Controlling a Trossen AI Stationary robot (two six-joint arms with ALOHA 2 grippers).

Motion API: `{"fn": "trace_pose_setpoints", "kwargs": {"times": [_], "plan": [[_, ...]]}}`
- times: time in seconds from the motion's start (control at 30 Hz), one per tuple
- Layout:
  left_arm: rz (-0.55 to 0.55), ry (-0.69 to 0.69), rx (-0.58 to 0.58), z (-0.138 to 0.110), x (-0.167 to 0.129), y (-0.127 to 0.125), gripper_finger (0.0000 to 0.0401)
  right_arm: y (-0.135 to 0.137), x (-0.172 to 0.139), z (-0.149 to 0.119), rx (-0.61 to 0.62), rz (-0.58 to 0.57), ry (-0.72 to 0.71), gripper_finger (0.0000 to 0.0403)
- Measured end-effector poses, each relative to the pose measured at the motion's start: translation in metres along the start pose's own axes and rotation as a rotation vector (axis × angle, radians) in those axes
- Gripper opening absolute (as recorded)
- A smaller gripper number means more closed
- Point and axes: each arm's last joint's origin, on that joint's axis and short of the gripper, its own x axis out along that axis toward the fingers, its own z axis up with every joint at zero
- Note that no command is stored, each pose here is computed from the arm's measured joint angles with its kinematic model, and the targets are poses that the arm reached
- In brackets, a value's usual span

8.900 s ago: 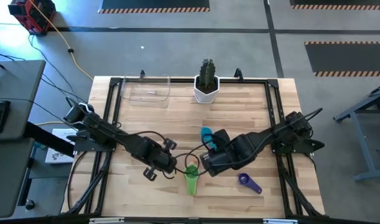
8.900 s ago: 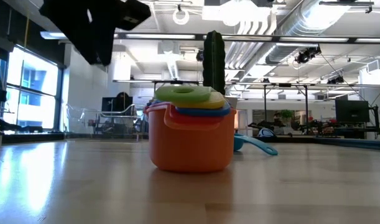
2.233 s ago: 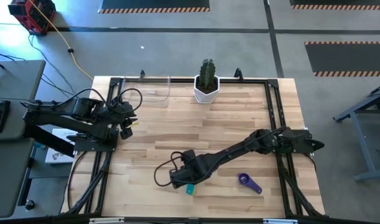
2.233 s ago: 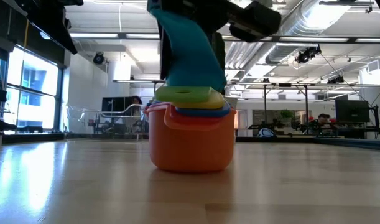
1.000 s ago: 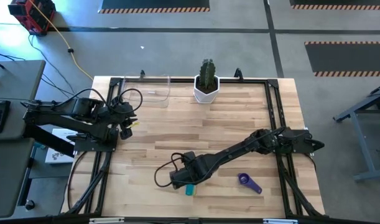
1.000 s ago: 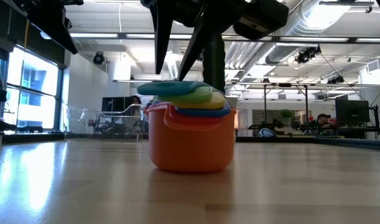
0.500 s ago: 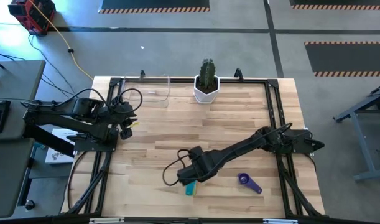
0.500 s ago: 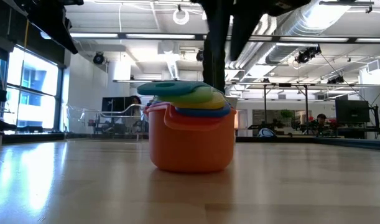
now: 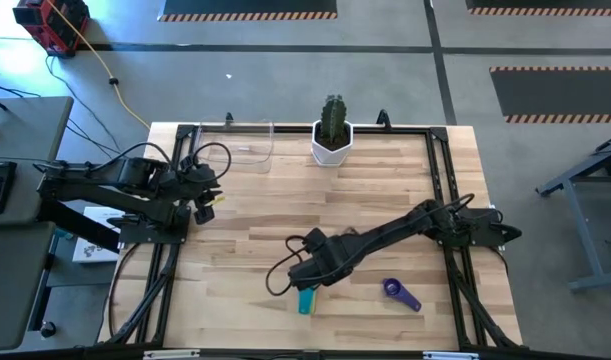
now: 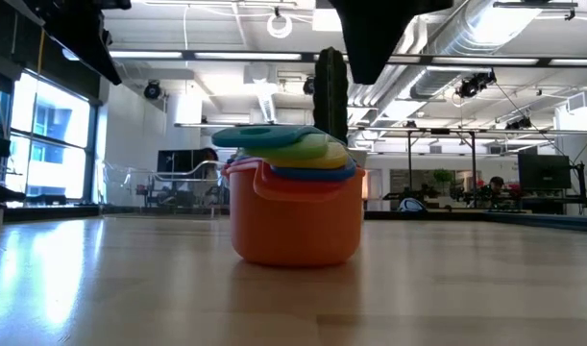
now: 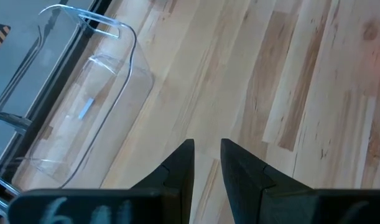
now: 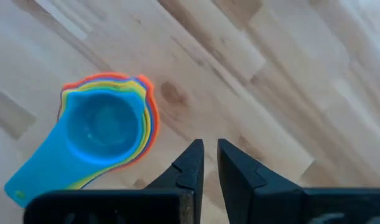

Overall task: Nest measuring cups in basket
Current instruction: Stack the purple measuring cup on the light blue measuring cup

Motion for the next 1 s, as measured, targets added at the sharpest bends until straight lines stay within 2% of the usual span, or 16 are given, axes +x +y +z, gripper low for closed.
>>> {"fn": "trace_pose_setpoints", "kwargs": {"times": [0.53, 0.73, 1.0], "plan": [[0.006, 0.003, -0.128, 0.000, 0.001, 0.000, 0.0070, -0.034, -0.045, 0.004, -0.119, 0.015, -0.186, 0.0036], [0.006, 0.003, -0.163, 0.000, 0.001, 0.000, 0.0070, -0.086, -0.029, -0.029, 0.004, -0.103, -0.103, 0.0036], [0.007, 0.002, -0.164, 0.000, 0.001, 0.000, 0.0070, -0.149, -0.041, -0.071, 0.206, 0.027, -0.092, 0.0036]]}}
